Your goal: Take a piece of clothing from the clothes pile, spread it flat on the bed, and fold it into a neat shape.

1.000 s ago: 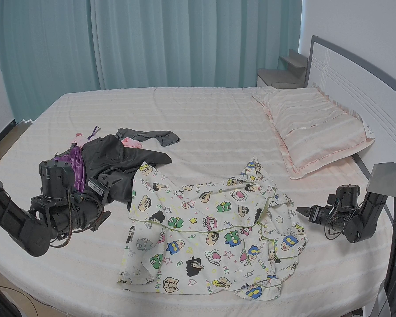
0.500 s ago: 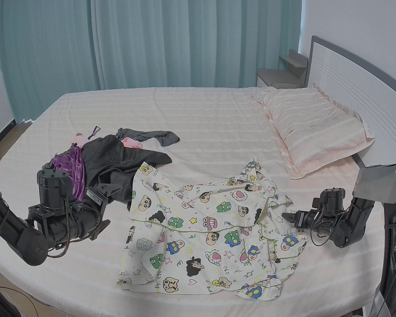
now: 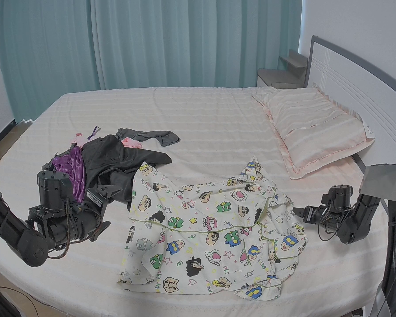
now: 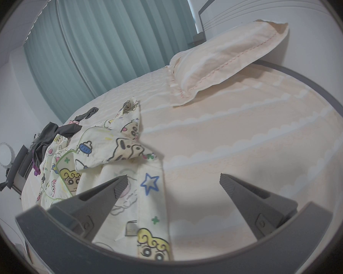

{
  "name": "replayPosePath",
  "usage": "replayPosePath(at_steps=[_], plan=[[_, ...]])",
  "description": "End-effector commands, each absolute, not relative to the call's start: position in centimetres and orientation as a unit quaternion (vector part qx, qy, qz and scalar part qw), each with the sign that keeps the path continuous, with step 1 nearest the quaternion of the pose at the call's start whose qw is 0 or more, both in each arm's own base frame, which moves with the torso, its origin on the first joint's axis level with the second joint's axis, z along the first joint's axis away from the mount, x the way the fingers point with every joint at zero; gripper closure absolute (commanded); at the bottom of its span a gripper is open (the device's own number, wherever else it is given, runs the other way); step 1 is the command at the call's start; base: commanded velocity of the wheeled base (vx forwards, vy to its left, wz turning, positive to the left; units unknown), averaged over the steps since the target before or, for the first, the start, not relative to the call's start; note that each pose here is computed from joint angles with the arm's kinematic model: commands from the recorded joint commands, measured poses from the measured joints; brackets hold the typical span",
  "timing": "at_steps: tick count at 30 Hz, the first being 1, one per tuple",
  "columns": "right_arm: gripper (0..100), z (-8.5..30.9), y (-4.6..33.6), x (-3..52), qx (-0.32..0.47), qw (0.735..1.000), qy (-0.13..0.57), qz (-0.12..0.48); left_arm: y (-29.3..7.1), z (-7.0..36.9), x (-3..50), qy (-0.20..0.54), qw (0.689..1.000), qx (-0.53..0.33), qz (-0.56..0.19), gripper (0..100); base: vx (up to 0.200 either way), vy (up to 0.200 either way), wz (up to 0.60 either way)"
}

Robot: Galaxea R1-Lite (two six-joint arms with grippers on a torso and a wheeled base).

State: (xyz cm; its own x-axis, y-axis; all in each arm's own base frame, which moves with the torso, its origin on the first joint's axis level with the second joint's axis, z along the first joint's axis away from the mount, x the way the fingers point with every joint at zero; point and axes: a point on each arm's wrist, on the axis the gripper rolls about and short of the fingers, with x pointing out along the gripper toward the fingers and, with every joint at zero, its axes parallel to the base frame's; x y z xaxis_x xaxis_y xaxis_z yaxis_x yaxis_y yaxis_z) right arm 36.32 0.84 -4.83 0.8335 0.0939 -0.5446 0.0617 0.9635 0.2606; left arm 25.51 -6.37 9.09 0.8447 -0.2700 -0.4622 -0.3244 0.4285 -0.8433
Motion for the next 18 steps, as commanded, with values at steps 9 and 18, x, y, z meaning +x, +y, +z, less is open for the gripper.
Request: replayPosePath(at_steps=[9,18], plan=[[0,-5.4,2.0,35.9,0.068,0.954,0.292,0.017,-6.4,8.8,25.6,0.282,0.797,-0.533,0.021,0,0.0,0.0,0.0],[0,-6.3,5.0,35.9,0.027,0.953,0.299,0.044,-6.4,8.2,25.8,0.291,0.796,-0.531,0.027,0,0.0,0.0,0.0]])
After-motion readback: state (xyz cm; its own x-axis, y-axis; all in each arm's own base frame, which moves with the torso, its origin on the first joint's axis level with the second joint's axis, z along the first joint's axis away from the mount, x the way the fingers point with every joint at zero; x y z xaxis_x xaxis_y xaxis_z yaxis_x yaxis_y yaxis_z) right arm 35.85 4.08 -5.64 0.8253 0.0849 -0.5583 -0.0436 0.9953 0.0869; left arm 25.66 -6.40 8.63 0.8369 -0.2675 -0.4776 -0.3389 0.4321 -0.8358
